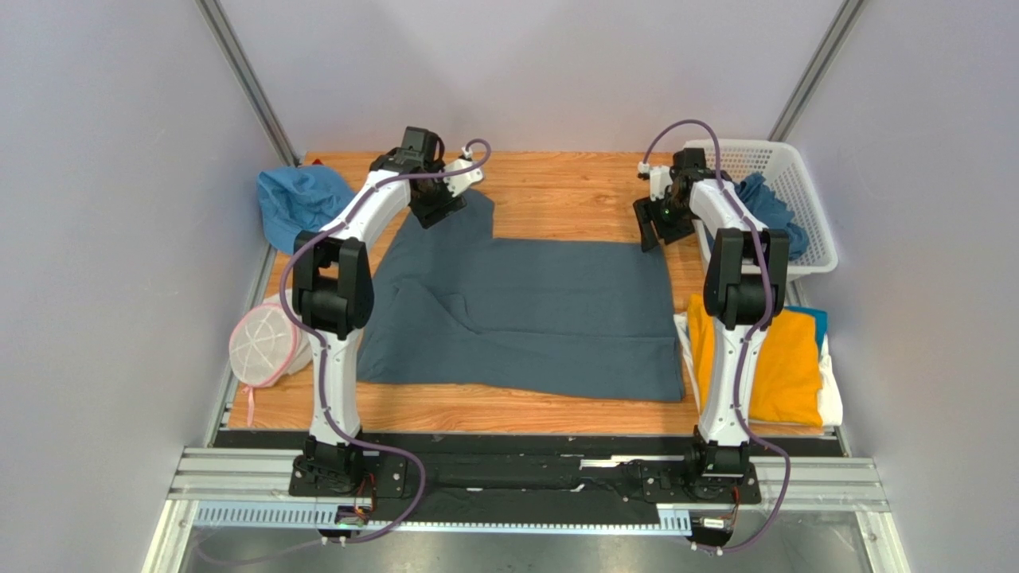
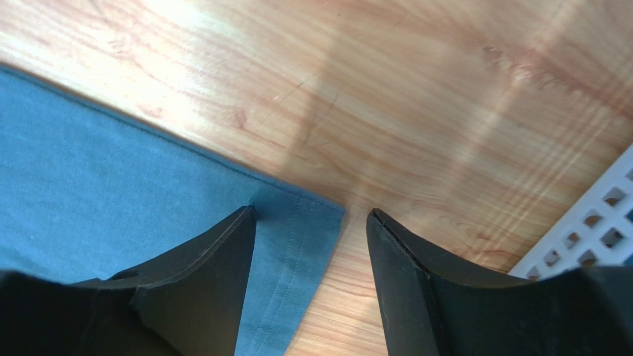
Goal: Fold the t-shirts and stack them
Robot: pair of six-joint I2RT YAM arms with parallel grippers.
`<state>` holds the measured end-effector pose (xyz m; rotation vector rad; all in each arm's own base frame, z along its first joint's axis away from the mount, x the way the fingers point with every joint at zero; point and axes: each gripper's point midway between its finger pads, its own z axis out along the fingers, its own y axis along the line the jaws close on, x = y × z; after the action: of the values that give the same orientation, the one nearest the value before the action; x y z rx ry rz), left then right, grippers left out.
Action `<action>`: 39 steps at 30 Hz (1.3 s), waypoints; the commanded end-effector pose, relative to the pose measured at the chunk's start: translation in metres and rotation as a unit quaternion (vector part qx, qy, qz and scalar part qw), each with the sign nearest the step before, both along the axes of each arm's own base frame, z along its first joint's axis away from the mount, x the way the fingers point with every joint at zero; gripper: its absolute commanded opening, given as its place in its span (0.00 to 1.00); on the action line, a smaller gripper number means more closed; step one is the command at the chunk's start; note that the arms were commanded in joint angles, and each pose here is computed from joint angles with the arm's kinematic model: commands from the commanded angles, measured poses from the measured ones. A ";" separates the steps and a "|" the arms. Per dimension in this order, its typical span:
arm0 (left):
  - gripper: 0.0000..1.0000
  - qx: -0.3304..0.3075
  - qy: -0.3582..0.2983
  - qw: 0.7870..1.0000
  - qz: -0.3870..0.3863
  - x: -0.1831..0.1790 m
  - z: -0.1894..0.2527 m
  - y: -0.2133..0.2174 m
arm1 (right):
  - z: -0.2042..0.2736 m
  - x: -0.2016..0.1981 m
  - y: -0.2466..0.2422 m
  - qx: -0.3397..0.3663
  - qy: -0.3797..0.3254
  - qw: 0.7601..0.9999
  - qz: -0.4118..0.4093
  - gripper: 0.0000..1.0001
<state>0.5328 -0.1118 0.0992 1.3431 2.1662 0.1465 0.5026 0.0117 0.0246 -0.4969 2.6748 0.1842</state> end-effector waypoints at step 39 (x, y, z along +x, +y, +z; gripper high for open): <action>0.96 -0.244 -0.025 0.969 -0.003 0.094 -0.001 -0.076 | -0.012 -0.068 0.053 0.001 0.077 0.995 0.060 0.00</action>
<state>0.6170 -0.1736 0.0908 1.0522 2.0373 -0.3132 0.4593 0.0601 0.0225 -0.6494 2.7167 0.2358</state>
